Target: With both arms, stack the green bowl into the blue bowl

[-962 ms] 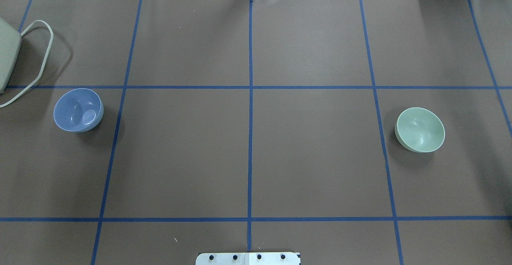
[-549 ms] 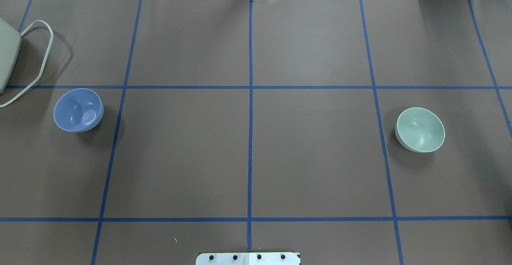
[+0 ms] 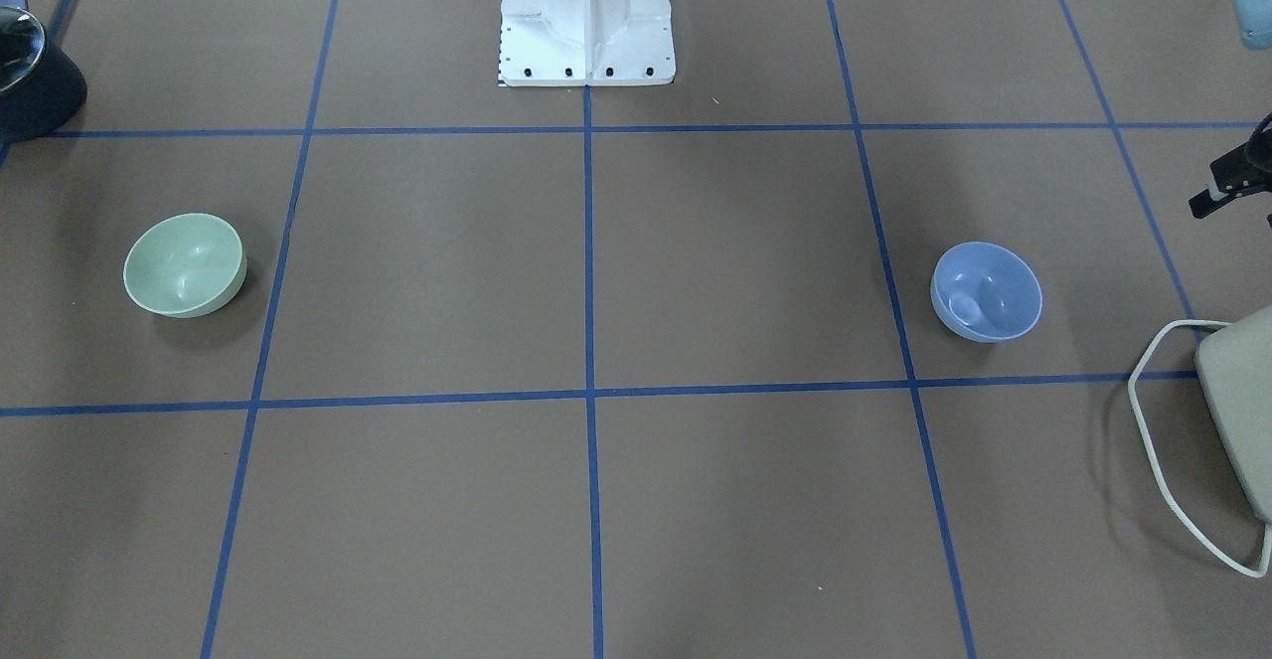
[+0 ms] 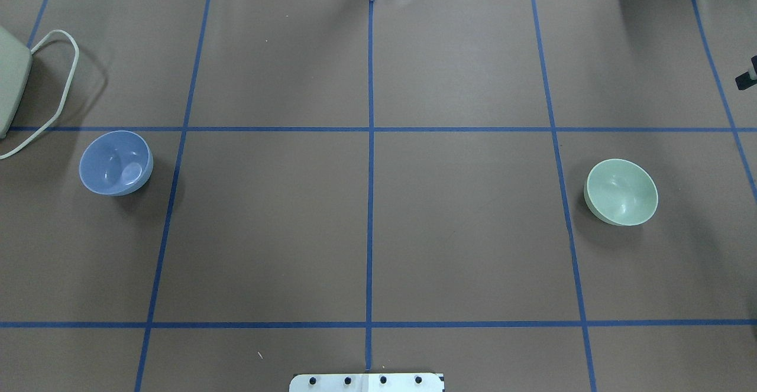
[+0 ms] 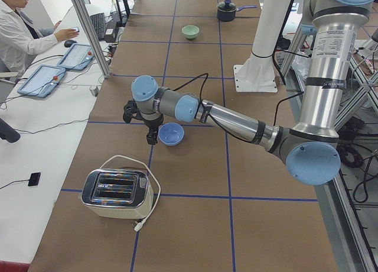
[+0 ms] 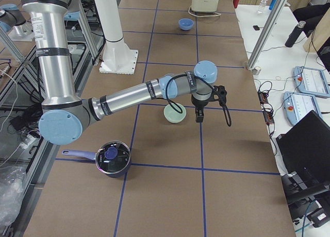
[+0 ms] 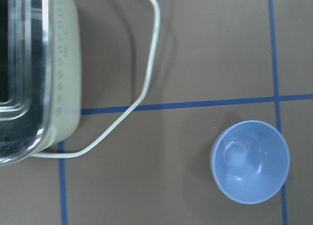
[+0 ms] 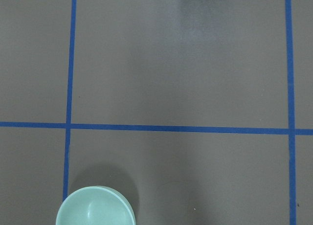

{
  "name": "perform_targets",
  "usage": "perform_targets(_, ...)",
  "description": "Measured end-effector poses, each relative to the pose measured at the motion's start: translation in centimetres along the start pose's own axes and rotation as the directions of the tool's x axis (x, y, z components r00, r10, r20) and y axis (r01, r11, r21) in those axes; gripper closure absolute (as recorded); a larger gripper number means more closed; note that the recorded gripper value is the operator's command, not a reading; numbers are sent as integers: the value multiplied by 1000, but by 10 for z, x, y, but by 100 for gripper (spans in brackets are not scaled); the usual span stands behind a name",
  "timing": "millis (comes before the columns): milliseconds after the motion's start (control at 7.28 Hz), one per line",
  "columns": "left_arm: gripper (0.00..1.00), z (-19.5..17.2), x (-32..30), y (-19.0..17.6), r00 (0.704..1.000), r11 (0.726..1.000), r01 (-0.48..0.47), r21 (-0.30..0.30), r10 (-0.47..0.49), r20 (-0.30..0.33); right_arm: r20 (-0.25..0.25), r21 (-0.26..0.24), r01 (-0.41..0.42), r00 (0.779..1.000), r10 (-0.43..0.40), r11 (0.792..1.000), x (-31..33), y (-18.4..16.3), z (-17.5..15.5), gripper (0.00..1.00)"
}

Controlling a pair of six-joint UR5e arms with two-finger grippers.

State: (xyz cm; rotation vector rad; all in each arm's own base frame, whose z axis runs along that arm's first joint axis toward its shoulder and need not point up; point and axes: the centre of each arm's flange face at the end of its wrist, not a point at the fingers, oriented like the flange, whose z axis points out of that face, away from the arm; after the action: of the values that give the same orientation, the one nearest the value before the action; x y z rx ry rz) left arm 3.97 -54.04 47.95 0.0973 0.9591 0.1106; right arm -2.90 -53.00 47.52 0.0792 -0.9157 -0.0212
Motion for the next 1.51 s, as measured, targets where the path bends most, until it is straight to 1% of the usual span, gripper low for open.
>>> perform_targets(275, 1, 33, 3, -29, 1000, 999, -8, -31, 8, 0, 1, -19, 19, 1000, -19, 1000, -10, 1, 10, 0)
perform_targets(412, 1, 52, -1, -40, 1000, 999, 3, -32, -3, -3, 2, -33, 28, 1000, -28, 999, -16, 1, 18, 1)
perform_targets(687, 1, 88, 5, -46, 999, 999, 24, -26, -25, -20, 5, -52, 47, 999, -47, 998, -21, 5, 31, 2)
perform_targets(962, 1, 113, 17, -42, 999, 999, 26, -31, -27, -19, 7, -41, 87, 996, -86, 995, -17, 11, 52, 2)
perform_targets(1099, 1, 123, 16, -40, 1000, 999, 22, -29, -22, -15, 3, -30, 94, 996, -94, 995, -18, 15, 64, 2)
perform_targets(1511, 1, 155, 11, -34, 999, 1000, 25, -14, -25, -30, -8, -3, 82, 997, -82, 997, -31, 27, 96, 2)
